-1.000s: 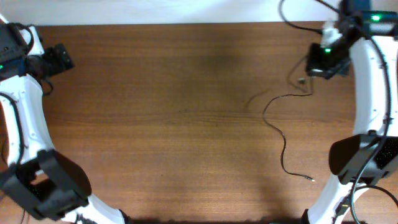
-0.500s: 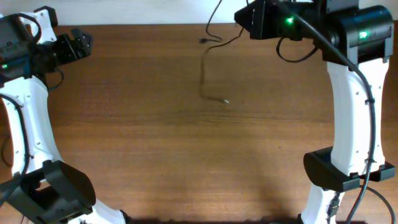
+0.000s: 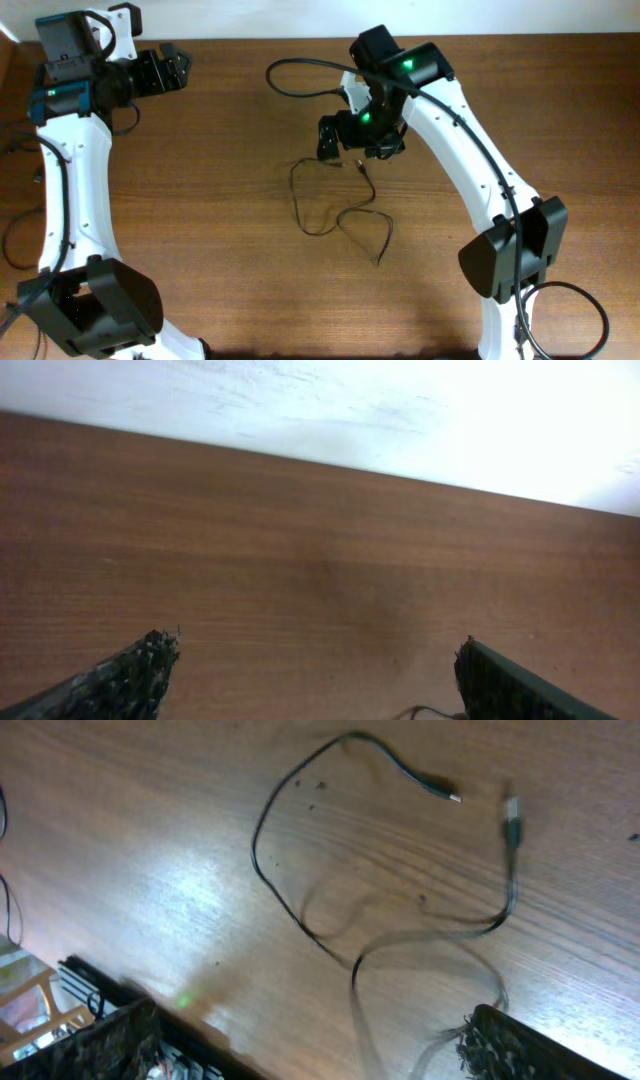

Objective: Untangle cables

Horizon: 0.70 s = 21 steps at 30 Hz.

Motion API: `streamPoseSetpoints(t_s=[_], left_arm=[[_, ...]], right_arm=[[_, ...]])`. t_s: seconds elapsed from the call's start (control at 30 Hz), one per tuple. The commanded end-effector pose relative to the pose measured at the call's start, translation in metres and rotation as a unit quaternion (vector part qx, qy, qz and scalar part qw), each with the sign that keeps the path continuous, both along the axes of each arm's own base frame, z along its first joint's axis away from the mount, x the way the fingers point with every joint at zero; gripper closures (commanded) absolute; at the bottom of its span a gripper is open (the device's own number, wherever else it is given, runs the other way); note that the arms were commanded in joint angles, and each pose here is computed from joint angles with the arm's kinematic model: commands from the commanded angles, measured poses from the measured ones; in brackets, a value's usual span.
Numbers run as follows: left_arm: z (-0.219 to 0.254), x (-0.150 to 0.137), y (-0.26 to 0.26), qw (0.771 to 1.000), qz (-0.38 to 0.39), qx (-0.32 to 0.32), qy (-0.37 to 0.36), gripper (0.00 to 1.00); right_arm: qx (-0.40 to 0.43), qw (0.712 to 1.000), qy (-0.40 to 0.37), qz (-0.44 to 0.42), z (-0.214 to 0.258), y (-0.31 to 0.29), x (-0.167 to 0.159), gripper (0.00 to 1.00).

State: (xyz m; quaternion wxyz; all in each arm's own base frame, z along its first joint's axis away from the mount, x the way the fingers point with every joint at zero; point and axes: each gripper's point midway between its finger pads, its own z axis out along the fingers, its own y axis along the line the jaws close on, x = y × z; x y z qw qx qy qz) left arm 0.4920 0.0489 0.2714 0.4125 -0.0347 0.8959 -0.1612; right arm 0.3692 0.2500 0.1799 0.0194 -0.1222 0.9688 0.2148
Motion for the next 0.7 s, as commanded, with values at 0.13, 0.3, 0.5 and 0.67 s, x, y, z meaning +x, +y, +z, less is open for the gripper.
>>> streamPoseSetpoints(t_s=[0.13, 0.3, 0.5, 0.67], left_arm=[[-0.012, -0.012, -0.036, 0.999, -0.031, -0.004, 0.042, 0.09], [-0.055, -0.054, -0.125, 0.980, -0.147, 0.010, 0.135, 0.11], [-0.139, -0.097, -0.169, 0.958, -0.092, 0.062, 0.263, 0.26], [-0.187, -0.124, -0.208, 0.934, -0.115, 0.083, 0.328, 0.43]], right_arm=[[0.057, 0.991, -0.075, -0.095, 0.074, -0.077, 0.051, 0.01], [0.030, 0.980, -0.075, -0.183, 0.071, -0.182, 0.069, 0.01], [-0.020, 0.970, -0.060, -0.236, 0.062, -0.238, 0.063, 0.01], [-0.035, 0.969, -0.058, -0.239, 0.060, -0.243, 0.061, 0.01]])
